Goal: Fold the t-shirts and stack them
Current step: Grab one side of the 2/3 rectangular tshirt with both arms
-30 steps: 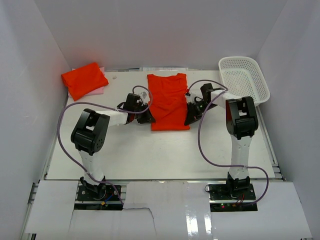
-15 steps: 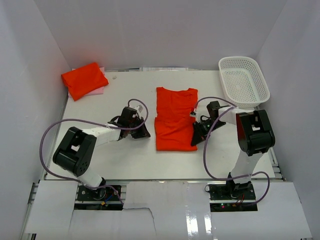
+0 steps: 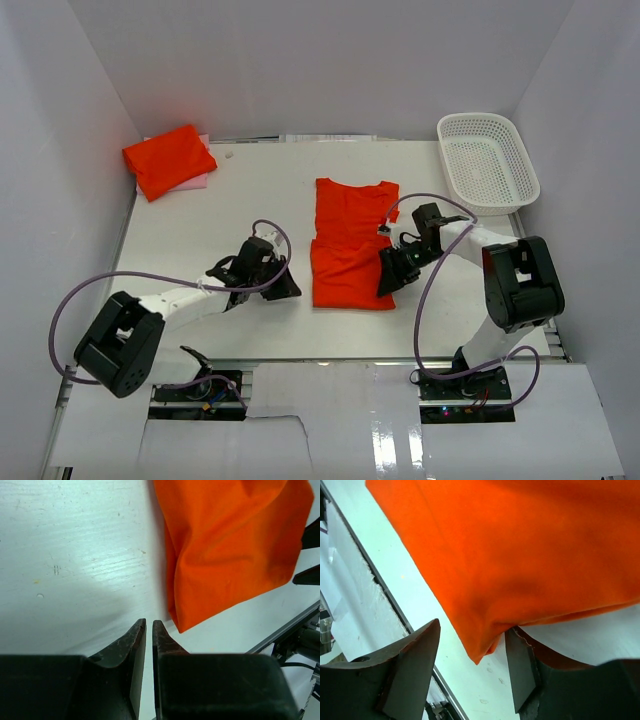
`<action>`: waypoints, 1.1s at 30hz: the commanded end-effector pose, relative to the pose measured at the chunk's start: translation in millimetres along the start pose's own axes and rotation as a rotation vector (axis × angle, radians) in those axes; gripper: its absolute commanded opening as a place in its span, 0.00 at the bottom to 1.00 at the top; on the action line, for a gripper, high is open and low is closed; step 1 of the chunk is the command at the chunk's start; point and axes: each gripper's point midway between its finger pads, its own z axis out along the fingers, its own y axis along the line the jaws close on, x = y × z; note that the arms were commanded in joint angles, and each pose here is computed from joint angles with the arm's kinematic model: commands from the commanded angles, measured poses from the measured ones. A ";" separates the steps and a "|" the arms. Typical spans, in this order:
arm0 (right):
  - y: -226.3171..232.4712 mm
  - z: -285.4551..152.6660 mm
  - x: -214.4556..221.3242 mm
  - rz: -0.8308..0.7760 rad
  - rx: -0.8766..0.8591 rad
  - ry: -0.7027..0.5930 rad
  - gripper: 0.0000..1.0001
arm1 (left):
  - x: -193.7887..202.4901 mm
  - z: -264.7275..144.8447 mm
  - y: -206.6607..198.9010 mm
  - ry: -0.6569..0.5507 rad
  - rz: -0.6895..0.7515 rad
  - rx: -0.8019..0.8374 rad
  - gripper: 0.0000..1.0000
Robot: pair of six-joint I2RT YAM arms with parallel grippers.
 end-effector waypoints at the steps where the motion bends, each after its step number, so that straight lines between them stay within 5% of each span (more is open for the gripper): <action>1: -4.4 -6.7 -5.7 -0.010 0.057 -0.014 0.61 | -11.9 -13.1 -11.0 -0.064 0.001 0.016 0.23; 5: -16.5 -20.8 -19.2 -0.018 0.159 -0.035 0.62 | -22.4 -21.8 -21.6 -0.084 0.033 0.026 0.25; 11: -27.4 -66.2 -61.9 -0.099 0.331 -0.150 0.61 | -47.1 -43.1 -43.7 -0.177 0.101 0.054 0.50; 16: -8.1 -121.8 -130.3 -0.224 0.469 -0.419 0.62 | -92.2 -66.2 -88.5 -0.323 0.152 0.153 0.59; 21: 23.8 -165.4 -174.7 -0.317 0.507 -0.623 0.80 | -155.2 -87.1 -162.5 -0.539 0.229 0.230 0.62; 27: 23.2 -225.7 -208.3 -0.039 0.658 -0.975 0.99 | -203.0 -84.6 -230.7 -0.686 0.249 0.296 0.71; 28: 33.8 -238.6 -209.8 -0.039 0.655 -1.048 0.90 | -213.7 -79.7 -240.6 -0.705 0.225 0.304 0.73; 31: 61.4 -261.3 -215.0 -0.126 0.607 -1.244 0.90 | -229.7 -69.2 -254.6 -0.729 0.158 0.314 0.94; 33: 82.4 -273.3 -213.6 -0.181 0.549 -1.359 0.90 | -239.6 -64.5 -257.6 -0.755 0.110 0.315 0.98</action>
